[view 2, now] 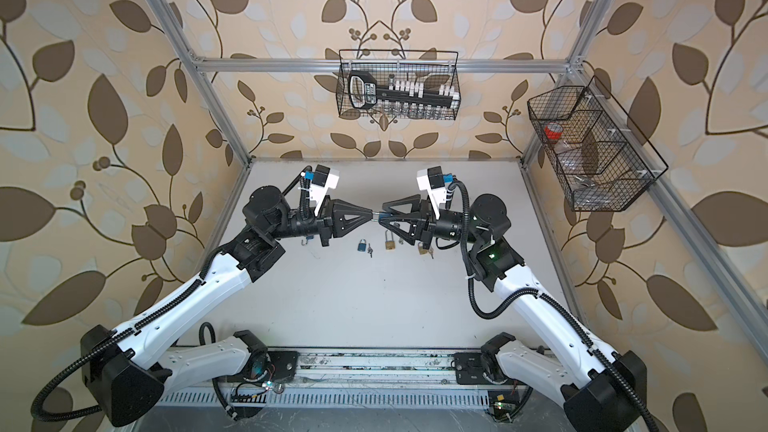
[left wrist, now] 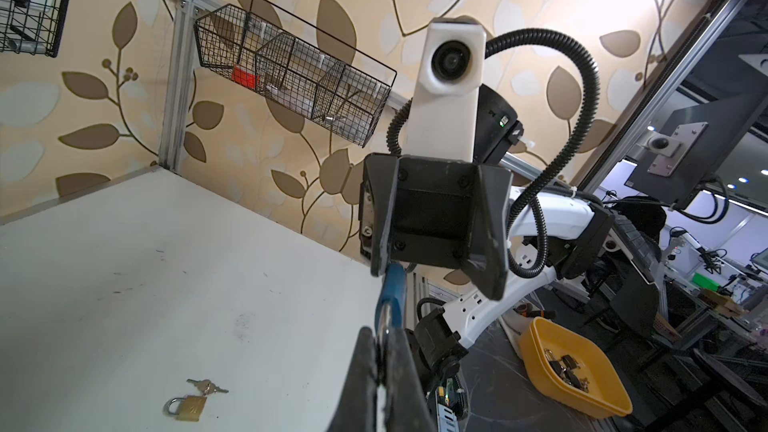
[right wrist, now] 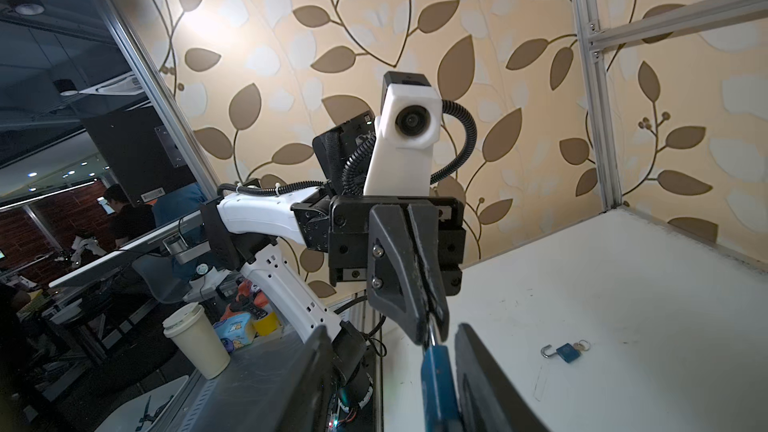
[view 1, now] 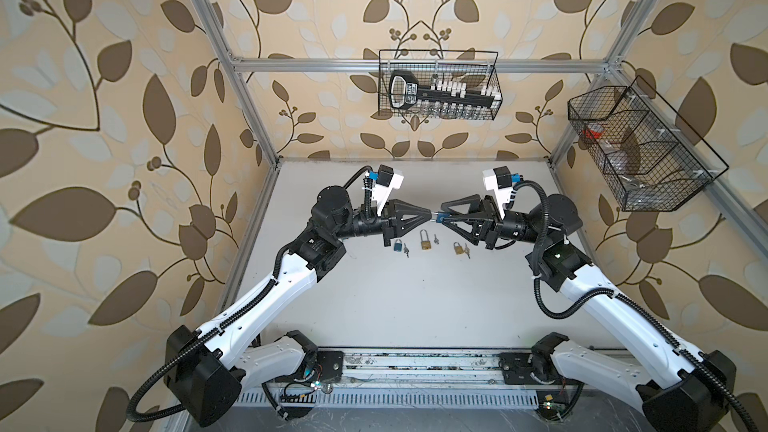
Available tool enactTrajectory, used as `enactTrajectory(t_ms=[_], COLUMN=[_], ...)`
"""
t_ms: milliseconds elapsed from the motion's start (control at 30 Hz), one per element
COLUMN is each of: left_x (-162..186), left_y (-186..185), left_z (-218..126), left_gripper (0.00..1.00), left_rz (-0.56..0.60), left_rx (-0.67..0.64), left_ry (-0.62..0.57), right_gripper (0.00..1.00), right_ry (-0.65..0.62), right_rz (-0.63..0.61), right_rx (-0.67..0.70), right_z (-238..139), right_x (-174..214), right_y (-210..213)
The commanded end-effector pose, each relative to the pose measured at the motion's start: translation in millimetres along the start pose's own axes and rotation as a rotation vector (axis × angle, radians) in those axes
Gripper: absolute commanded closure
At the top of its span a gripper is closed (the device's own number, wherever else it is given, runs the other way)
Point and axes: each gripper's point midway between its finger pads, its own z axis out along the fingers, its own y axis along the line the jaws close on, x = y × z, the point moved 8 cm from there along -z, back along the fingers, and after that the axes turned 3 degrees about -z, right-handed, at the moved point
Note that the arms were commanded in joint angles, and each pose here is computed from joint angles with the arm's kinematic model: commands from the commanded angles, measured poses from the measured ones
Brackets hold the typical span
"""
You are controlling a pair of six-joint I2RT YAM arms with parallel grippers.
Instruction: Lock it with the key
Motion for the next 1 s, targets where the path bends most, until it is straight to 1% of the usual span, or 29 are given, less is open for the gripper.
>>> enactTrajectory(t_ms=[0,133,300,400,500,567,667,733,767,900,933,967], left_x=[-20.4,-19.7,-19.1,-20.2,-20.8,-21.4,-21.0,-21.0,-21.0,-20.6,-20.2,-20.2], left_y=[-19.8,-21.9,-22.8,-23.6,-24.3,-24.8,-25.0,-25.3,-25.5,-26.0,-25.8,-25.5], left_z=[-7.5,-8.4,-9.8,-10.0,-10.5,-11.0,-10.8,-11.1,-11.5,-11.8,-11.8,-11.4], left_gripper=[1.0,1.0,1.0,1.0,1.0,1.0,1.0,1.0,1.0,1.0,0.98,0.92], left_rz=[0.074,0.082,0.092,0.1,0.106,0.108,0.107,0.107,0.109,0.125,0.126,0.128], left_rx=[0.042,0.048,0.038,0.037,0.032,0.032,0.033,0.031,0.029,0.019,0.017,0.018], left_ry=[-0.094,-0.088,-0.087,-0.085,-0.089,-0.089,-0.087,-0.087,-0.088,-0.071,-0.067,-0.065], right_gripper=[0.51,0.51,0.62,0.7,0.73,0.77,0.86,0.97,1.0,1.0,1.0,1.0], right_ry=[-0.023,-0.003,-0.005,-0.004,-0.001,0.002,0.001,0.0,0.0,-0.006,-0.009,-0.012], right_rz=[0.005,0.036,0.031,0.031,0.034,0.037,0.037,0.035,0.037,0.027,0.025,0.022], right_rx=[0.006,0.009,0.008,0.008,0.006,0.006,0.005,0.003,0.001,-0.007,-0.006,-0.006], right_z=[0.1,2.8,1.8,1.3,1.4,1.6,1.8,1.6,1.5,0.6,0.5,0.0], right_x=[-1.1,3.8,2.6,3.0,3.9,4.3,4.2,3.2,2.9,-0.2,-1.1,-2.1], right_y=[-1.9,-7.4,-5.6,-5.0,-5.1,-5.8,-5.3,-4.9,-4.3,-0.9,-0.2,0.5])
